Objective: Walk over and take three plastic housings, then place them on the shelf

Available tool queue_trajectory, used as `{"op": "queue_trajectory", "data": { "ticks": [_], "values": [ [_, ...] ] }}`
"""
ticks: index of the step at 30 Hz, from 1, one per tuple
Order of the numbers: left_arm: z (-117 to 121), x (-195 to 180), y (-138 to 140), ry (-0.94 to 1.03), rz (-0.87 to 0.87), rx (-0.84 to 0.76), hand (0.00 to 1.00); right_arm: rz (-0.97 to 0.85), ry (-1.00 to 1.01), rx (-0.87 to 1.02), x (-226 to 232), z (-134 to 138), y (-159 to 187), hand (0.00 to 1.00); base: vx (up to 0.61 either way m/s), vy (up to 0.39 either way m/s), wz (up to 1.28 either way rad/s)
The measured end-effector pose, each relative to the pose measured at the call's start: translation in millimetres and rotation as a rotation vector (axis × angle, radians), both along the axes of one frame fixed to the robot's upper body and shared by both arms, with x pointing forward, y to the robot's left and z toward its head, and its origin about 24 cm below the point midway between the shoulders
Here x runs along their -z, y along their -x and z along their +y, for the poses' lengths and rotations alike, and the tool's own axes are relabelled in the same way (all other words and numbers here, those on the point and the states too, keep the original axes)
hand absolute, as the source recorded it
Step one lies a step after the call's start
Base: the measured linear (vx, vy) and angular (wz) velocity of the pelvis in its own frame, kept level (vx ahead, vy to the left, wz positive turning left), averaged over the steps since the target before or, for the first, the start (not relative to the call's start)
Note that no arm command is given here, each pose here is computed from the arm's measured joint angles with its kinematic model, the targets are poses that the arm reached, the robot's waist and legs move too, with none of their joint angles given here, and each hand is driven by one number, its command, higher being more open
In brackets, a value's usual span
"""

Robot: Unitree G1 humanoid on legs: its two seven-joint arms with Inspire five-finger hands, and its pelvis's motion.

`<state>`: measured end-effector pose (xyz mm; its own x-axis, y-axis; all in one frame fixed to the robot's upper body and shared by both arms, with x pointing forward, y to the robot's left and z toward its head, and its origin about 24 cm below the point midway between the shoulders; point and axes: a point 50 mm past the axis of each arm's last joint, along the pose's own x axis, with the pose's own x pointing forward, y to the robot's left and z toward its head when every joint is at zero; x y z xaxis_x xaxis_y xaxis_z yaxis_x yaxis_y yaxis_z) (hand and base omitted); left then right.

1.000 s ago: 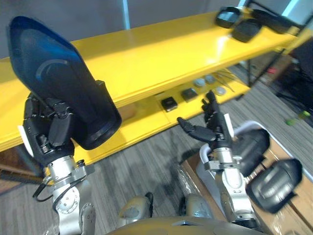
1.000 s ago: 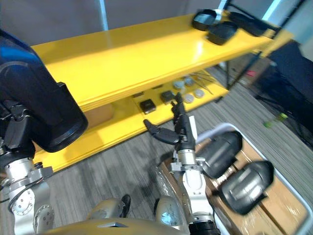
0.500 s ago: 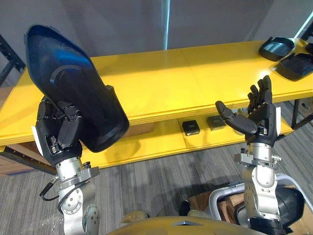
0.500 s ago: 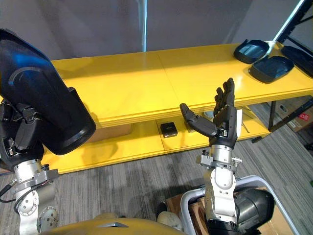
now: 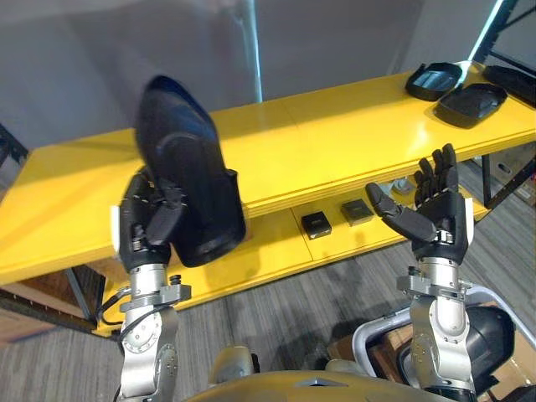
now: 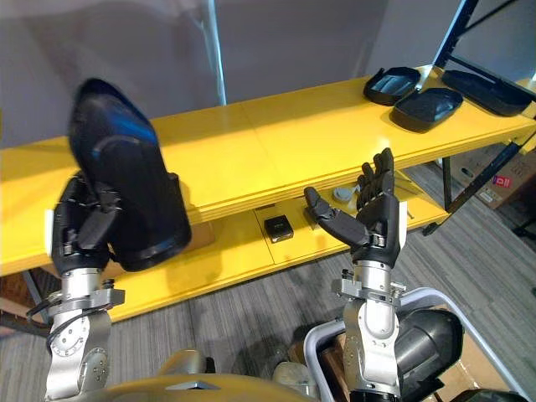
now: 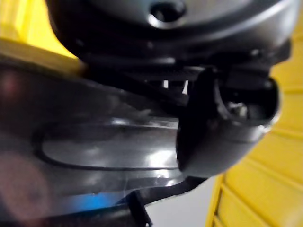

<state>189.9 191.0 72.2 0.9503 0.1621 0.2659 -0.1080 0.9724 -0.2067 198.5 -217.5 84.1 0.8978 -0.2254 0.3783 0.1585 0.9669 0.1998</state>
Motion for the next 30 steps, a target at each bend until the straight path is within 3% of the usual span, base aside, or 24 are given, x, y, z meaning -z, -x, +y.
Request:
{"op": "queue_trajectory", "data": {
  "ticks": [4,7,13,21,30],
  "values": [
    [-25,-4,-14,0.016,-0.003,0.142,0.0,0.002,0.016,-0.019,-2,-1,-1,1.0,0.11,0.196,-0.5],
    [-29,-3,-18,0.015,0.033,0.185,0.0,0.012,-0.006,-0.033,0,5,0,1.0,0.17,0.343,-0.75],
    [-3,-4,-28,0.002,0.12,0.061,0.0,0.025,-0.056,-0.206,6,38,-5,1.0,0.09,0.166,-0.71],
    [-23,-29,-54,0.183,0.037,0.052,0.0,0.074,-0.031,-0.244,11,43,-8,1.0,0.0,-0.008,0.01],
    [-11,-68,-100,0.347,-0.042,-0.102,0.0,0.128,-0.001,-0.364,16,64,-23,1.0,0.01,0.002,-0.04]
  ]
}}
